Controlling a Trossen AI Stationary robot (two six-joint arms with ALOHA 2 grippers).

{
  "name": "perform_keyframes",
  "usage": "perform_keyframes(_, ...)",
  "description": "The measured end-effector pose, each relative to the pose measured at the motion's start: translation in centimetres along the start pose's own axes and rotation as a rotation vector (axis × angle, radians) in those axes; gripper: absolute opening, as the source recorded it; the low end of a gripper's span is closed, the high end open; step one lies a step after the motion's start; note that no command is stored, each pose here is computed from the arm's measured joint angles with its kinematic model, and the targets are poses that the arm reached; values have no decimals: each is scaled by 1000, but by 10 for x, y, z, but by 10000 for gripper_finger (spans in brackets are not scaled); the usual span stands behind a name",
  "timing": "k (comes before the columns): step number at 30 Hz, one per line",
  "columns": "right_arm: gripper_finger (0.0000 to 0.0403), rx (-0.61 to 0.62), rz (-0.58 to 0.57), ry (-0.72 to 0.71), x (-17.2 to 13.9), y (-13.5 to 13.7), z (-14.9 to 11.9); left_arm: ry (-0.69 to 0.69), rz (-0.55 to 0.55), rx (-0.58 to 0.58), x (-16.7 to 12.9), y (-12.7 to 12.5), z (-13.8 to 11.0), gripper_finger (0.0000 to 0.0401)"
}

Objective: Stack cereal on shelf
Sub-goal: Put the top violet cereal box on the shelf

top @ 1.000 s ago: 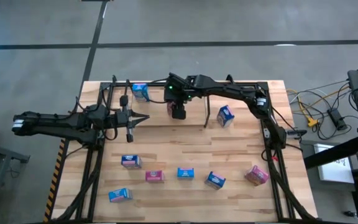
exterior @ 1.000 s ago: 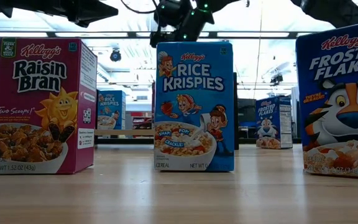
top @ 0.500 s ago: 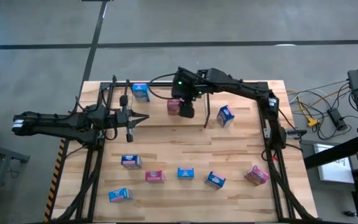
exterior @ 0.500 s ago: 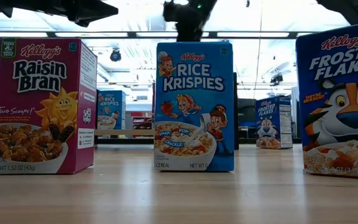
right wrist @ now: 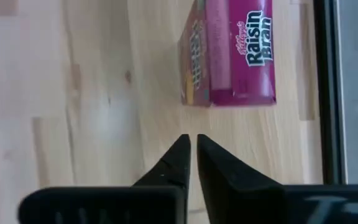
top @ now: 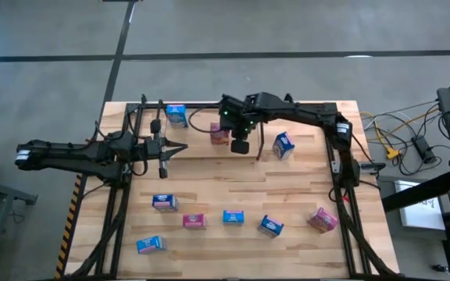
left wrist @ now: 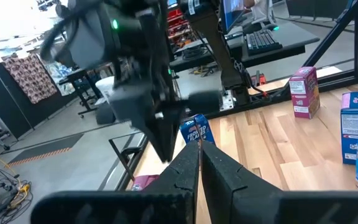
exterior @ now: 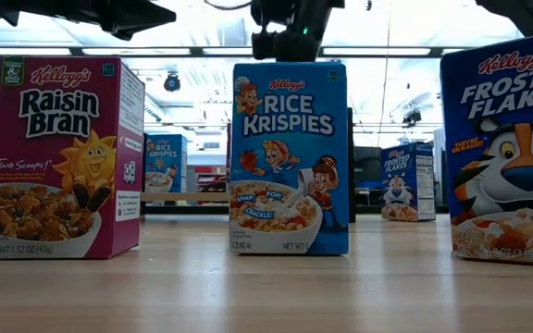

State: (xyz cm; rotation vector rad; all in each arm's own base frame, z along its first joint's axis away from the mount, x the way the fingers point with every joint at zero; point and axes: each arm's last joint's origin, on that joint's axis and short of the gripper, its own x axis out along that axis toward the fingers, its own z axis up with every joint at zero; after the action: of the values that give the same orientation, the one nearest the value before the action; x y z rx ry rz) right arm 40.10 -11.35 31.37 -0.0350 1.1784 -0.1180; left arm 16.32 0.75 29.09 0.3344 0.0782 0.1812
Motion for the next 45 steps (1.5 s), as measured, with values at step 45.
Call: perform_keyframes(45, 50, -34, 48, -471, -3, -34, 19, 1, -2, -11, 0, 0, 0, 0)
